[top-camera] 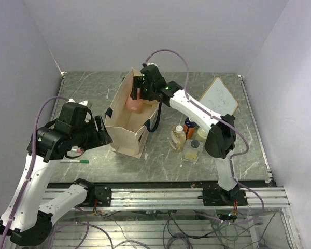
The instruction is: Take the personal care products out of the canvas bag
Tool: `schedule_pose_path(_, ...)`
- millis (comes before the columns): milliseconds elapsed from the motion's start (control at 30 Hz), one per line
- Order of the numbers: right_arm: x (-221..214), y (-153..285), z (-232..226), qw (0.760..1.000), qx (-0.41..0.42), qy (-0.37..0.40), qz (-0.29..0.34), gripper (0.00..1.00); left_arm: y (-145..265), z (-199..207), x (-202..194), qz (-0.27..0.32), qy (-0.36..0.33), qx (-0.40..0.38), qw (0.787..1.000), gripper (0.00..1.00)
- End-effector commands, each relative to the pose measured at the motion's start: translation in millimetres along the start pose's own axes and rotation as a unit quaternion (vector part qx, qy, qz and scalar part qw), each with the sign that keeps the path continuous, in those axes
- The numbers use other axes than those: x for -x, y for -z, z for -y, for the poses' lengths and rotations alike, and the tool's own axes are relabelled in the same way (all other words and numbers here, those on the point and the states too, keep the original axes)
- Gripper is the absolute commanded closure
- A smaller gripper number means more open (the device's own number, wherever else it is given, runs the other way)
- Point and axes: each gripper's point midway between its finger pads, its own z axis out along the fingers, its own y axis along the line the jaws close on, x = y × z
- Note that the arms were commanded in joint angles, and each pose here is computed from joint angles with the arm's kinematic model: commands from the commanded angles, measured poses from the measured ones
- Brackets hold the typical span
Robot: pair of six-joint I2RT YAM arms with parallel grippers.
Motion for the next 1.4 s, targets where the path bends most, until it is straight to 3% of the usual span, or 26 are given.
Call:
schedule_pose_path(0, 112.7, 90.3, -51.0, 0.976, 0.11, -0.103, 0.158, 1.0, -1.1, 7.4, -3.4, -0.008, -0.002, -0.024, 1.0, 0.29)
schedule_pose_path(367, 125.3, 146.3, -50.2, 0.958, 0.146, -0.168, 0.178, 1.0, -10.2, 18.4, -3.1, -0.024, -0.021, -0.05, 0.998, 0.29)
schedule_pose_path(733, 104.0, 228.4, -34.0, 0.954, 0.184, -0.149, 0.181, 1.0, -22.5, 27.8, 1.7, -0.041, -0.05, -0.066, 0.996, 0.29)
schedule_pose_path(1100, 40.7, 284.8, -24.4, 0.959, 0.238, 0.003, 0.154, 1.0, -34.9, 31.7, 4.1, -0.055, -0.064, -0.069, 0.994, 0.3)
schedule_pose_path(1367, -43.7, 249.9, -19.3, 0.963, 0.233, 0.113, 0.071, 1.0, -37.5, 33.5, 7.3, -0.054, -0.06, -0.068, 0.994, 0.3)
